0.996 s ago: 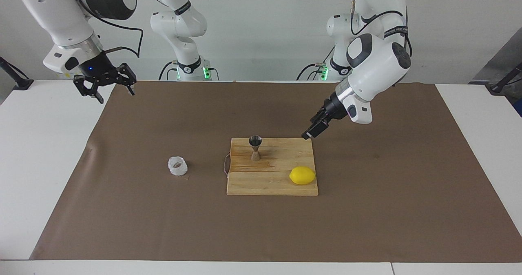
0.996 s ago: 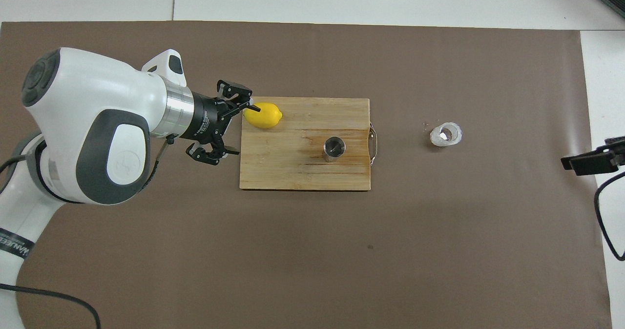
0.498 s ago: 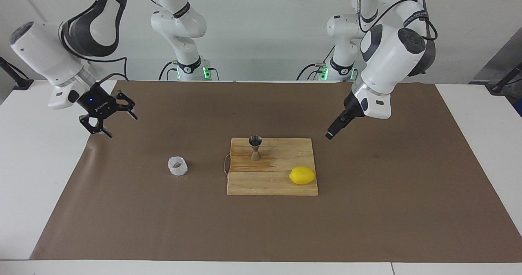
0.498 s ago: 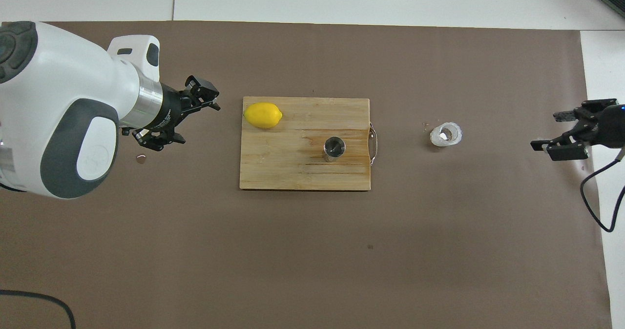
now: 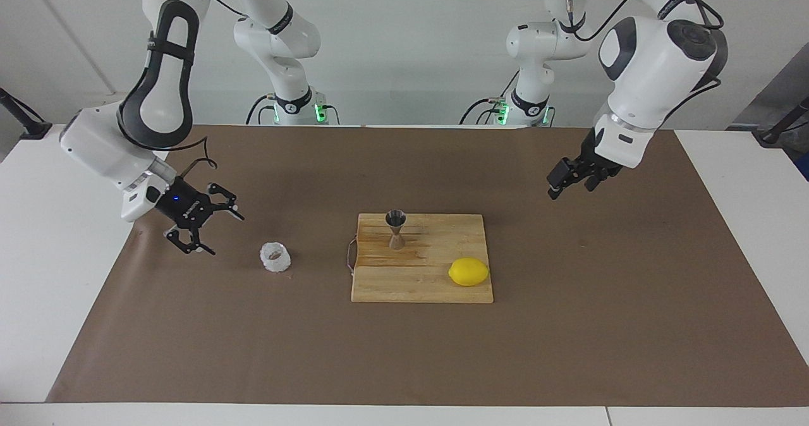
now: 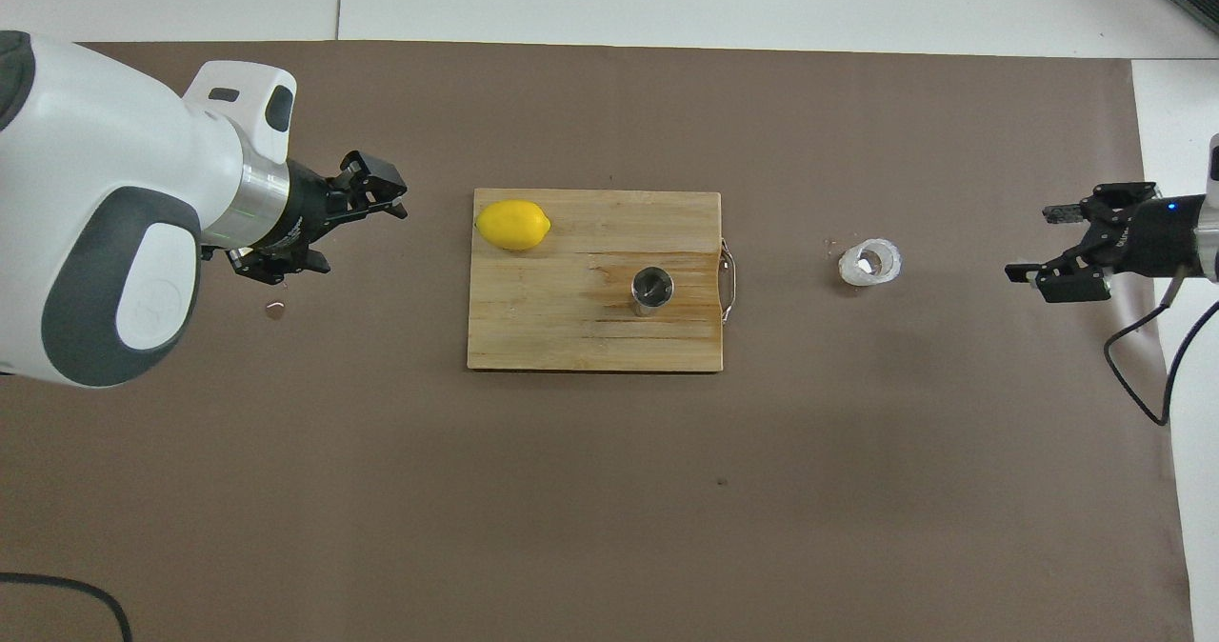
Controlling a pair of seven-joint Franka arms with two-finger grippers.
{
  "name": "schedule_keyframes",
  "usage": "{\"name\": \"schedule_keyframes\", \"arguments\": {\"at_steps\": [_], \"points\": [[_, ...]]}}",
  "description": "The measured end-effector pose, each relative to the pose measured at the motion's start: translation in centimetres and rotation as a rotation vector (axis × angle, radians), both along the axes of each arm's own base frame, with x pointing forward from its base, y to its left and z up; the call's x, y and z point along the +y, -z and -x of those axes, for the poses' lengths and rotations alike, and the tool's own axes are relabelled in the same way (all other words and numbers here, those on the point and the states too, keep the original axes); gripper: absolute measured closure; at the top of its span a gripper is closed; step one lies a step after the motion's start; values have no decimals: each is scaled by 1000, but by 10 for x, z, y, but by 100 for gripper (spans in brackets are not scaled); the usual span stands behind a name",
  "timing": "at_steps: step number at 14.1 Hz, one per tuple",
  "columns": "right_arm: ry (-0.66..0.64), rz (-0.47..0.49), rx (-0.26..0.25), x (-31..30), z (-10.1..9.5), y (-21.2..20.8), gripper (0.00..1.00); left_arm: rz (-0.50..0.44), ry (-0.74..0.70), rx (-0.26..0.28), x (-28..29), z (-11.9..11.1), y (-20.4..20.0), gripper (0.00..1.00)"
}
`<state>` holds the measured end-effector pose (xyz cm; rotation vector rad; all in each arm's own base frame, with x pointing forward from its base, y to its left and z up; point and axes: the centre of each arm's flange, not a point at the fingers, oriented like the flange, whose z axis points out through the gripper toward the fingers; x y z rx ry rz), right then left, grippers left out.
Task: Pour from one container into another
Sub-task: 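Retract the left gripper while the right gripper reaches the white cup, then grasp the small white cup with the right gripper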
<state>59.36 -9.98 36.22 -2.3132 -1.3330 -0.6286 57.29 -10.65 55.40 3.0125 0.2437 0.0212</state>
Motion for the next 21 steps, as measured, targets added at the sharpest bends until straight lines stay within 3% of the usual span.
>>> {"name": "schedule_keyframes", "arguments": {"at_steps": [2,4,7,10,15,21], "points": [[-93,-12,-50,6,3,22,0,-81,116,-15,18,7,-13,0],[-157,-83,-103,8,6,59,0,-129,208,-15,27,17,-33,0],[-197,-137,-122,12,8,102,0,-159,247,30,30,35,-66,0],[-204,-188,-169,24,5,114,0,-162,259,37,26,44,-81,0],[-220,-197,-174,35,1,113,0,-140,241,37,30,43,-79,0],[-225,-170,-168,47,-1,124,0,-92,198,-9,43,34,-77,0]]}}
